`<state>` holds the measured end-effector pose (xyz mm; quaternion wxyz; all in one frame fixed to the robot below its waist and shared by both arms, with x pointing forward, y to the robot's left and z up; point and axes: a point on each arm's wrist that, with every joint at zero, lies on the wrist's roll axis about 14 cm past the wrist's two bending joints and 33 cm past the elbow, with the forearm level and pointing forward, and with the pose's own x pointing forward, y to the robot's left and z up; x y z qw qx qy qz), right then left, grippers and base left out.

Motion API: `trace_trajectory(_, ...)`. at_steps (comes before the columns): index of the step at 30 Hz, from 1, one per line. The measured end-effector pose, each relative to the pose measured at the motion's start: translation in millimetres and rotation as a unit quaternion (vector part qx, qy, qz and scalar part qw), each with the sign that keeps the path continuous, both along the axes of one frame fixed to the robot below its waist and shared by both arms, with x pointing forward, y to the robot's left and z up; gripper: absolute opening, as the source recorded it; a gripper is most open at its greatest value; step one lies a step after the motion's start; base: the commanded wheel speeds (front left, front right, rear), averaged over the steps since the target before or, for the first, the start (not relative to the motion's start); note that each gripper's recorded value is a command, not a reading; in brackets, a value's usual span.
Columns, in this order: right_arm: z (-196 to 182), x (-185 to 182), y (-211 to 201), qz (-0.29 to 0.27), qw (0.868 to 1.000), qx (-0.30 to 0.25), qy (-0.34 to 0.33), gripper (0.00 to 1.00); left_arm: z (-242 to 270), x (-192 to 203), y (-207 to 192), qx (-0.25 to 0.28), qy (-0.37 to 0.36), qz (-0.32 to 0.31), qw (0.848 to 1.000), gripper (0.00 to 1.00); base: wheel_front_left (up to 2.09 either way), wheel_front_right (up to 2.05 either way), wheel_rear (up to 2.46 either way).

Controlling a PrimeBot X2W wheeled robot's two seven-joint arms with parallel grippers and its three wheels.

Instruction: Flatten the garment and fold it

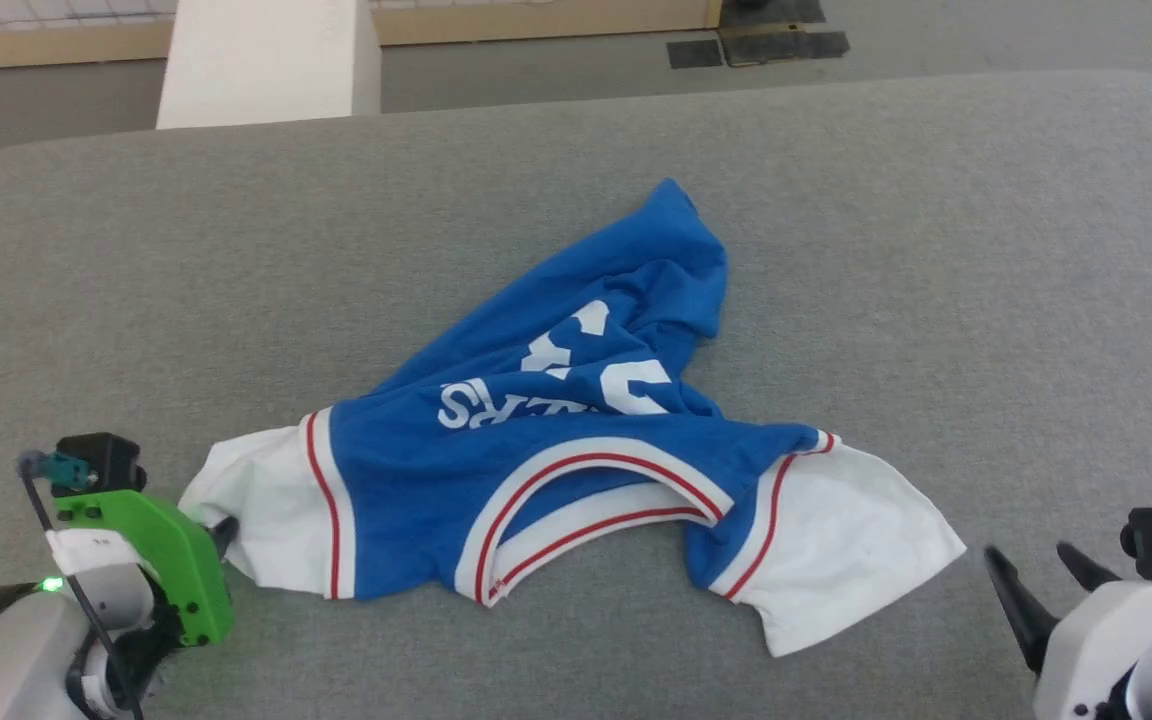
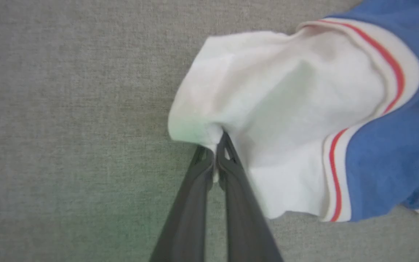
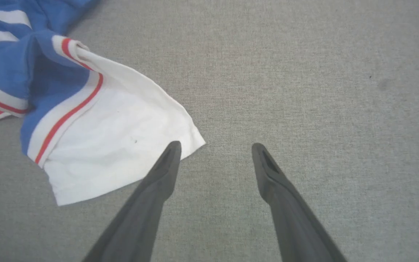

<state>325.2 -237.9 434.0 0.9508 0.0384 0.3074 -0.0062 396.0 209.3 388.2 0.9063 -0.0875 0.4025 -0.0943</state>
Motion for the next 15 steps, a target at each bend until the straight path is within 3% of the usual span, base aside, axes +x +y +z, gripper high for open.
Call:
trace_trajectory(5,-21,-8,-2,0.03,0.996,0.0,0.088,1.0,19,0,-3,0.003,-0.045,0.005,0.999,0.0,0.0,0.0,0.0)
trace_trajectory(15,-50,26,18,0.095,0.982,0.006,0.161,1.0,43,8,-12,0.004,-0.093,0.0,0.996,0.0,0.0,0.0,0.0)
